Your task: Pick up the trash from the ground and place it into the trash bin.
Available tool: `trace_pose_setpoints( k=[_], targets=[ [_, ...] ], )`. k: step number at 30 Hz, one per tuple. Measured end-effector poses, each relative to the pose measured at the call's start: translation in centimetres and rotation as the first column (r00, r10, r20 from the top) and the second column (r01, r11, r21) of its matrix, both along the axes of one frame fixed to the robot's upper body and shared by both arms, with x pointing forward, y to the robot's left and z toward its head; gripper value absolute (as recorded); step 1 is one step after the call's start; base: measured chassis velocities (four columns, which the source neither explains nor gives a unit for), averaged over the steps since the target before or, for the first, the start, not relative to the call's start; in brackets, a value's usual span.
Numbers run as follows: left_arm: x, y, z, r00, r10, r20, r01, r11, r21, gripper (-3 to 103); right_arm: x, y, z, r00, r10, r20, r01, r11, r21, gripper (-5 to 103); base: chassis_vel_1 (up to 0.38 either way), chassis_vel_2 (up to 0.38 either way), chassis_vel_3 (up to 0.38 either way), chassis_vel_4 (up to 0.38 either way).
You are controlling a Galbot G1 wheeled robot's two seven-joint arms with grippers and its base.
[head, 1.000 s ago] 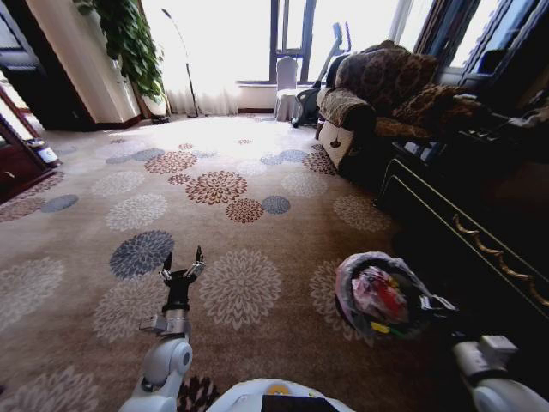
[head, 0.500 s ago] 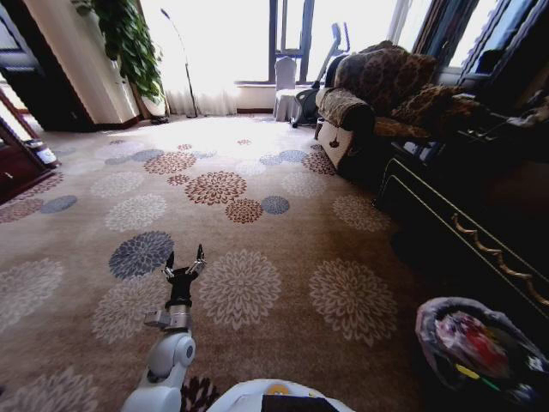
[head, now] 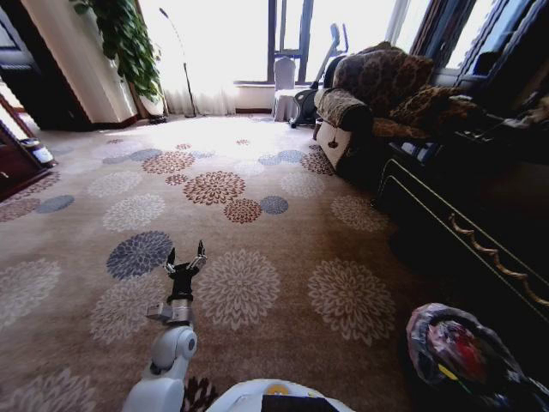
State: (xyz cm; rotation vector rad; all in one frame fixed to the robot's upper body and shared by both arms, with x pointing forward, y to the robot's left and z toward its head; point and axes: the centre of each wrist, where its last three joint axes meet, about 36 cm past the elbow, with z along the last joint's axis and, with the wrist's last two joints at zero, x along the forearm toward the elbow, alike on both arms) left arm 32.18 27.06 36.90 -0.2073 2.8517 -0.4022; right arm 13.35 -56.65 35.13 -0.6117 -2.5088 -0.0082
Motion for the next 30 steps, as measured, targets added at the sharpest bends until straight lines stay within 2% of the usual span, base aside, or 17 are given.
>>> trace_pose_setpoints(
  k=[3, 5, 6, 7, 9, 11, 12, 15, 16, 18, 19, 21, 24, 25, 27, 29, 30],
  targets=[
    [-0.2, -0.1, -0.3, 1.0, 0.001, -0.008, -0.001, 1.0, 0.003, 100, -0.1, 0.1, 0.2, 1.0, -0.004, 0.004, 0.004, 1.0, 0.01, -2, 0.0, 0.0, 0.0, 0.0],
    [-0.3, -0.1, -0.4, 1.0, 0.001, -0.009, -0.001, 1.0, 0.004, 100, -0.2, 0.0, 0.3, 1.0, -0.004, 0.003, 0.004, 1.0, 0.01, 3, 0.0, 0.0, 0.0, 0.0],
    [-0.3, -0.3, -0.4, 1.0, 0.0, -0.009, 0.0, 1.0, 0.002, 100, -0.4, 0.2, 0.7, 1.0, 0.002, 0.003, -0.002, 1.0, 0.012, 8, 0.0, 0.0, 0.0, 0.0],
    [-0.2, -0.5, -0.5, 1.0, -0.001, -0.009, 0.001, 1.0, 0.0, 100, -0.5, 0.4, 1.2, 1.0, 0.006, 0.007, -0.006, 1.0, 0.017, 19, 0.0, 0.0, 0.0, 0.0],
    [-0.2, -0.6, -0.5, 1.0, -0.002, -0.01, 0.002, 1.0, -0.002, 100, -0.7, 0.6, 1.7, 1.0, 0.01, 0.012, -0.01, 1.0, 0.019, 19, 0.0, 0.0, 0.0, 0.0],
    [-0.3, -0.9, -0.6, 1.0, -0.006, -0.011, 0.006, 1.0, -0.002, 100, -0.9, 1.2, 2.9, 0.999, 0.016, 0.034, -0.016, 1.0, 0.018, 30, 0.0, 0.0, 0.0, 0.0],
    [-0.3, -0.9, -0.6, 1.0, -0.006, -0.011, 0.006, 1.0, -0.002, 100, -0.9, 1.2, 2.9, 0.999, 0.016, 0.034, -0.016, 1.0, 0.018, 30, 0.0, 0.0, 0.0, 0.0],
    [-0.3, -1.1, -0.8, 1.0, -0.009, -0.013, 0.009, 1.0, 0.0, 100, -0.5, 2.3, 4.5, 0.995, 0.01, 0.103, -0.013, 1.0, 0.022, 47, 0.0, 0.0, 0.0, 0.0],
    [-0.3, -1.1, -0.8, 1.0, -0.009, -0.013, 0.009, 1.0, 0.0, 100, -0.5, 2.3, 4.5, 0.995, 0.01, 0.103, -0.013, 1.0, 0.022, 47, 0.0, 0.0, 0.0, 0.0],
    [-0.3, -1.0, -0.8, 1.0, -0.011, -0.013, 0.011, 1.0, 0.004, 100, -0.5, 2.9, 5.9, 0.991, 0.02, 0.133, -0.022, 1.0, 0.012, 57, 0.0, 0.0, 0.0, 0.0],
    [-0.3, -0.9, -0.7, 1.0, -0.011, -0.012, 0.011, 1.0, 0.006, 100, -0.4, 3.1, 6.4, 0.99, 0.027, 0.137, -0.029, 1.0, 0.007, 63, 0.0, 0.0, 0.0, 0.0],
    [-0.3, -0.8, -0.6, 1.0, -0.007, -0.01, 0.007, 1.0, 0.008, 100, -0.3, 3.1, 6.6, 0.99, 0.032, 0.137, -0.033, 0.999, 0.005, 63, 0.0, 0.0, 0.0, 0.0],
    [-0.4, -0.5, -0.5, 1.0, 0.005, -0.005, -0.005, 1.0, 0.008, 100, 0.0, 3.5, 6.5, 0.99, 0.044, 0.135, -0.046, 0.999, 0.01, 79, 0.0, 0.0, 0.0, 0.0],
    [-0.4, -0.5, -0.5, 1.0, 0.005, -0.005, -0.005, 1.0, 0.008, 100, 0.0, 3.5, 6.5, 0.99, 0.044, 0.135, -0.046, 0.999, 0.01, 79, 0.0, 0.0, 0.0, 0.0],
    [-0.6, -0.3, -0.5, 1.0, 0.009, -0.005, -0.009, 1.0, 0.009, 100, -0.2, 3.9, 6.4, 0.99, 0.046, 0.134, -0.048, 0.999, 0.017, 90, 0.0, 0.0, 0.0, 0.0],
    [-0.7, -0.2, -0.5, 1.0, 0.012, -0.005, -0.012, 1.0, 0.009, 100, -0.3, 4.0, 6.3, 0.99, 0.044, 0.132, -0.047, 0.999, 0.019, 90, 0.0, 0.0, 0.0, 0.0],
    [-0.8, -0.2, -0.5, 1.0, 0.014, -0.006, -0.014, 1.0, 0.009, 100, -0.5, 3.9, 6.1, 0.992, 0.044, 0.122, -0.045, 0.999, 0.01, 98, 0.0, 0.0, 0.0, 0.0]
  ],
)
